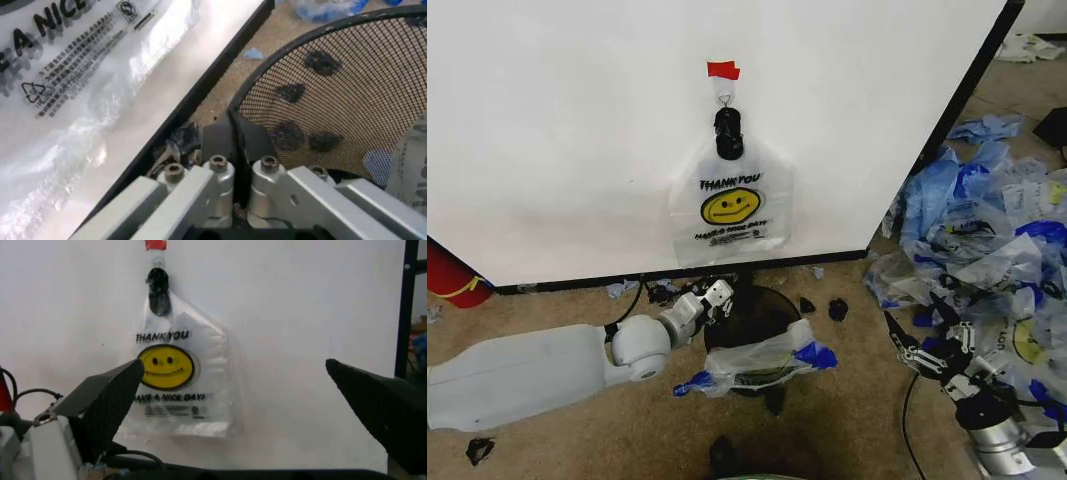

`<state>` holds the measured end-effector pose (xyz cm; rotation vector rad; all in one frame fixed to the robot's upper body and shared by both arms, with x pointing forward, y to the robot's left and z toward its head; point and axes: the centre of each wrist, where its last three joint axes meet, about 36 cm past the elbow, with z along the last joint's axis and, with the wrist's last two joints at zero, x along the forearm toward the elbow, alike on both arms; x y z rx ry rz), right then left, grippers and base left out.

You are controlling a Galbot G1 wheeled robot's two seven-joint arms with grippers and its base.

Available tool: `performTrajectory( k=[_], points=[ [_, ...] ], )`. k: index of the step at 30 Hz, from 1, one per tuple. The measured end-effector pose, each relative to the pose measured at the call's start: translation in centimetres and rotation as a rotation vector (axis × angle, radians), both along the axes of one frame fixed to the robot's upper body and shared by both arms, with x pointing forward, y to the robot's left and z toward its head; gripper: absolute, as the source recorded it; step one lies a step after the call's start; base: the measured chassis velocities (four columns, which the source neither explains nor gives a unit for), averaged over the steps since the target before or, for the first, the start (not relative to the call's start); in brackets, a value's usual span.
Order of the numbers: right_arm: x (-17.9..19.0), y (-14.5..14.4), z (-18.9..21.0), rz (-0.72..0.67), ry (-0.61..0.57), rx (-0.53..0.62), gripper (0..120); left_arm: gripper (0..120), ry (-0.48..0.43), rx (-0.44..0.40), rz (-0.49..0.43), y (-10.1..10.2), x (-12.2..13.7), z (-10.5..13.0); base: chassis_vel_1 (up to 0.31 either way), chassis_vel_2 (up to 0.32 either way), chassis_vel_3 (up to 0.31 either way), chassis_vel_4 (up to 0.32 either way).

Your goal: Pick up the garbage bag from the wall and place it over the trash bin.

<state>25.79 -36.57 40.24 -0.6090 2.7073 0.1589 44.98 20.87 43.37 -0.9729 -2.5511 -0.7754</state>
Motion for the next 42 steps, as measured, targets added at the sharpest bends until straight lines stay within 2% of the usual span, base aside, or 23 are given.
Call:
performTrajectory(
  k=[4,6,12,14,19,20,23,29,37,42],
  points=[
    [0.1,-0.1,-0.4,0.000,0.007,0.000,100,20,0.003,0.001,-0.005,-0.2,0.0,0.0,0.000,0.000,0.000,0.000],
    [0.1,-0.1,-0.6,-0.001,0.009,0.001,100,23,0.005,-0.001,-0.002,-0.3,0.1,0.1,0.000,0.000,0.000,0.000],
    [0.2,0.2,-1.2,0.007,0.014,0.005,100,49,-0.001,-0.004,0.021,-0.3,0.7,0.3,0.000,0.000,0.000,0.000],
    [0.2,0.2,-1.2,0.007,0.013,0.004,100,53,-0.001,-0.005,0.024,-0.3,0.7,0.3,0.000,0.000,0.000,0.000],
    [0.4,0.0,-1.2,0.009,0.012,-0.003,100,74,0.003,-0.020,0.025,-0.5,0.1,0.6,0.000,0.000,0.000,0.000],
    [0.4,0.0,-1.2,0.009,0.012,-0.003,100,74,0.003,-0.020,0.025,-0.5,0.1,0.6,0.000,0.000,0.000,0.000],
    [0.4,0.1,-1.3,0.011,0.014,-0.004,100,85,0.003,-0.027,0.032,-0.6,0.0,0.7,0.000,0.000,0.000,0.000],
    [0.5,0.4,-1.5,0.017,0.016,-0.002,100,86,-0.003,-0.055,0.038,-1.0,-0.5,1.2,0.000,0.000,0.000,0.000],
    [0.7,0.9,-1.9,0.026,0.021,0.003,100,84,0.008,-0.127,0.060,-2.4,-1.0,3.6,0.000,0.000,0.000,0.000],
    [0.7,1.1,-1.9,0.033,0.020,0.003,100,79,0.012,-0.125,0.068,-2.5,-1.2,3.8,0.000,0.000,0.000,0.000]
  ],
)
